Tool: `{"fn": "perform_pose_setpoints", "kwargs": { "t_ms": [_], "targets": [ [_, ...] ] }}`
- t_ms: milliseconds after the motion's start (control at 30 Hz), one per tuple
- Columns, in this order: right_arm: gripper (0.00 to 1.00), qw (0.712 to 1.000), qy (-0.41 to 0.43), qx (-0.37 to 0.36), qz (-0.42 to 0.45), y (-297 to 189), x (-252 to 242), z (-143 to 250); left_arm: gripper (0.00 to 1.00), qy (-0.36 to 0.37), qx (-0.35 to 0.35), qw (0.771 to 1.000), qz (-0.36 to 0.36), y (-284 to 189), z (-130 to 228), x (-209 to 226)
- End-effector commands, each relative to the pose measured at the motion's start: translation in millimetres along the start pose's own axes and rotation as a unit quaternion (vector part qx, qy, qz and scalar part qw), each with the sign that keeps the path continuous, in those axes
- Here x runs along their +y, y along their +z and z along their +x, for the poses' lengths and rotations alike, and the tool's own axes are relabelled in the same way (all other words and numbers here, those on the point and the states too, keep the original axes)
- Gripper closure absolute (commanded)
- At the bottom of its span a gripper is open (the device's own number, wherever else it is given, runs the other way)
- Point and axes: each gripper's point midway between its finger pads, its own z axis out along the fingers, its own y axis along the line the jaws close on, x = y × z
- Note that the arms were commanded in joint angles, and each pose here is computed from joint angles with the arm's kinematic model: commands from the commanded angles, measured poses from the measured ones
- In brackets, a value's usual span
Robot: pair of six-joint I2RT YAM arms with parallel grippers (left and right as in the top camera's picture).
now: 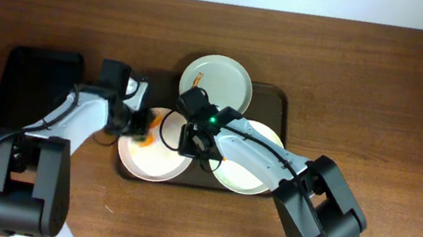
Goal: Clean dirty plates on tray and stack at the side
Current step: 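Scrub the front-left plate with the sponge in the left gripper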
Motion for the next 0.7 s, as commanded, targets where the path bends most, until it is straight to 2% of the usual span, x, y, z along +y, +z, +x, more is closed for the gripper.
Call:
{"fn": "perform_pose_setpoints", "kwargs": {
  "t_ms": [0, 67, 133, 167, 233, 300, 367, 400, 467, 567, 633, 667],
  "targets": [
    [0.96, 1.000, 0.001, 0.015, 0.020, 12, -10, 9, 1.00, -0.107, 0.072, 0.987, -0.091, -28, 17, 22],
    [0.96, 1.000, 0.001, 0.015, 0.020, 12, -10, 9, 1.00, -0.094, 0.103, 0.987, -0.085, -44, 21, 13],
    [0.96, 1.000, 0.001, 0.015, 0.020, 12, -10, 9, 1.00, -0.067, 0.125, 0.989, -0.034, -36, 33, -6],
    [0.96, 1.000, 0.001, 0.015, 0.020, 12, -10, 9, 1.00, -0.061, 0.125, 0.990, -0.032, -29, 38, -8],
    [0.96, 1.000, 0.001, 0.016, 0.020, 12, -10, 9, 1.00, -0.053, 0.105, 0.992, -0.036, -9, 41, -1],
    [0.96, 1.000, 0.001, 0.015, 0.020, 12, -10, 9, 1.00, -0.045, 0.086, 0.992, -0.081, 6, 49, 21],
    [0.96, 1.000, 0.001, 0.015, 0.020, 12, -10, 9, 1.00, -0.072, 0.108, 0.987, -0.096, 8, 67, 27],
    [0.96, 1.000, 0.001, 0.015, 0.020, 12, -10, 9, 1.00, -0.099, 0.140, 0.982, -0.082, 7, 85, 21],
    [0.96, 1.000, 0.001, 0.015, 0.020, 12, -10, 9, 1.00, -0.109, 0.168, 0.979, -0.028, 7, 98, 2],
    [0.96, 1.000, 0.001, 0.015, 0.020, 12, -10, 9, 1.00, -0.024, 0.129, 0.984, 0.118, 8, 76, -43],
    [0.96, 1.000, 0.001, 0.015, 0.020, 12, -10, 9, 1.00, -0.009, 0.094, 0.988, 0.120, 12, 59, -43],
    [0.95, 1.000, 0.001, 0.015, 0.020, 12, -10, 9, 1.00, 0.002, 0.070, 0.993, 0.098, 16, 48, -35]
  ]
}}
